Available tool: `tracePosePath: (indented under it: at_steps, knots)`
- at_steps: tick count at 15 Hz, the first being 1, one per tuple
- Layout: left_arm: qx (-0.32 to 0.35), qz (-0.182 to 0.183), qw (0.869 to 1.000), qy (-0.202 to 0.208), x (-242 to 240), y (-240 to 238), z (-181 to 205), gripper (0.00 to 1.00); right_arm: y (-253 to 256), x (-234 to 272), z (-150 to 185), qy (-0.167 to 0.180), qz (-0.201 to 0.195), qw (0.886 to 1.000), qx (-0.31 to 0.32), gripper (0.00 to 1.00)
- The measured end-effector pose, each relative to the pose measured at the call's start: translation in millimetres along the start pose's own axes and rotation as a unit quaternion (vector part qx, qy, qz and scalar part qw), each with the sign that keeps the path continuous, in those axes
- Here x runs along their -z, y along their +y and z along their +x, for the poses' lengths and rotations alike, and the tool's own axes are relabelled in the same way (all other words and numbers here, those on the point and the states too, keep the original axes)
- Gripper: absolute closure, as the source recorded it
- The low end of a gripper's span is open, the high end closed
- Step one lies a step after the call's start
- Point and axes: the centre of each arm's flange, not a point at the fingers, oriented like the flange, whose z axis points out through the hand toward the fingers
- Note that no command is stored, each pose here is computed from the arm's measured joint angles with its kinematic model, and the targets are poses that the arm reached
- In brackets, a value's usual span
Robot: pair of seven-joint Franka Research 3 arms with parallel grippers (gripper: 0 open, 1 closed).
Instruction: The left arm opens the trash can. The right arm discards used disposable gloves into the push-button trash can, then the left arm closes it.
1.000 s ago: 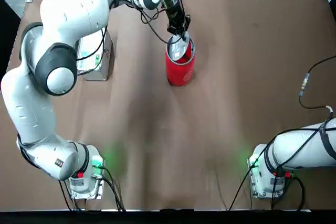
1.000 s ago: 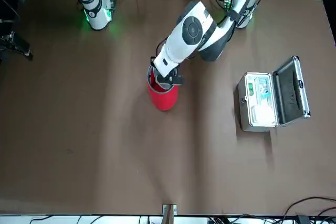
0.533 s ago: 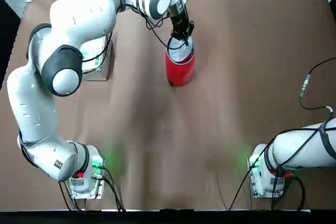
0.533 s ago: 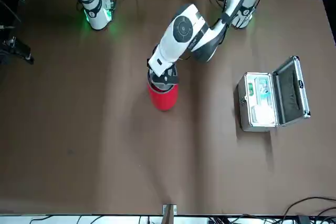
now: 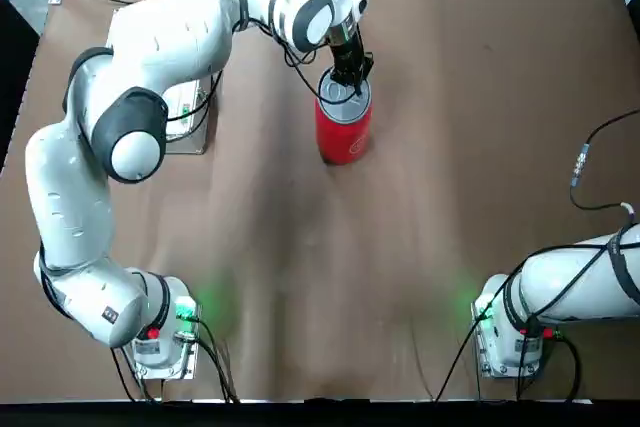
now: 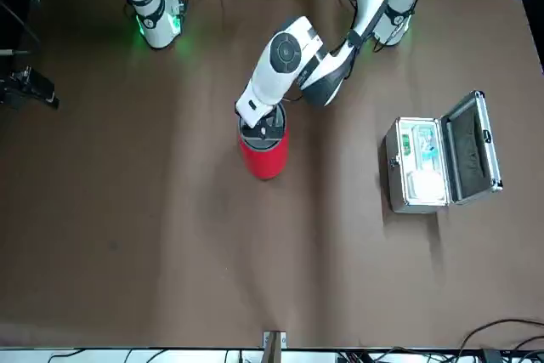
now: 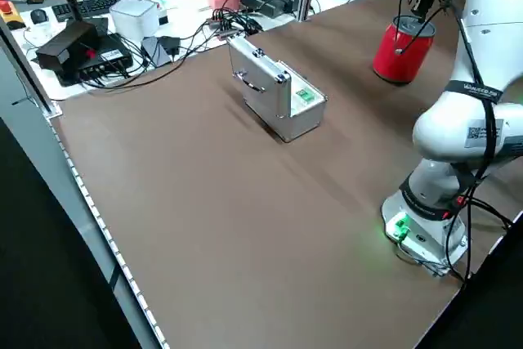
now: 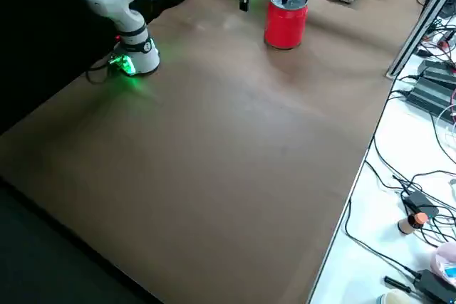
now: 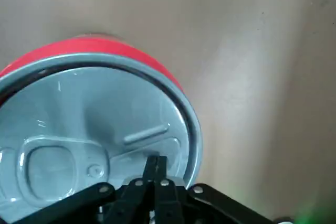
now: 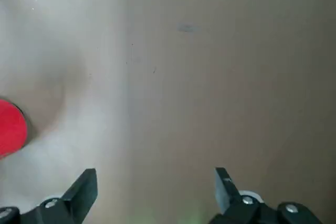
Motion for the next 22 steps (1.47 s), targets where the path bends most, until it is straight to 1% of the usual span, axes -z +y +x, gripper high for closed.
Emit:
tracePosePath:
  at_steps: [13, 22]
  knots:
    - [-0.006, 0.006, 1.0, 0.006, -2.5, 2.8, -2.5, 0.99, -2.1, 5.1, -0.5, 0.007, 0.0, 1.0, 0.002, 0.01]
    - [0.014, 0.005, 1.0, 0.009, 0.0, 3.2, -1.2, 0.99, -4.4, 7.3, -0.4, 0.01, 0.001, 1.0, 0.005, 0.01]
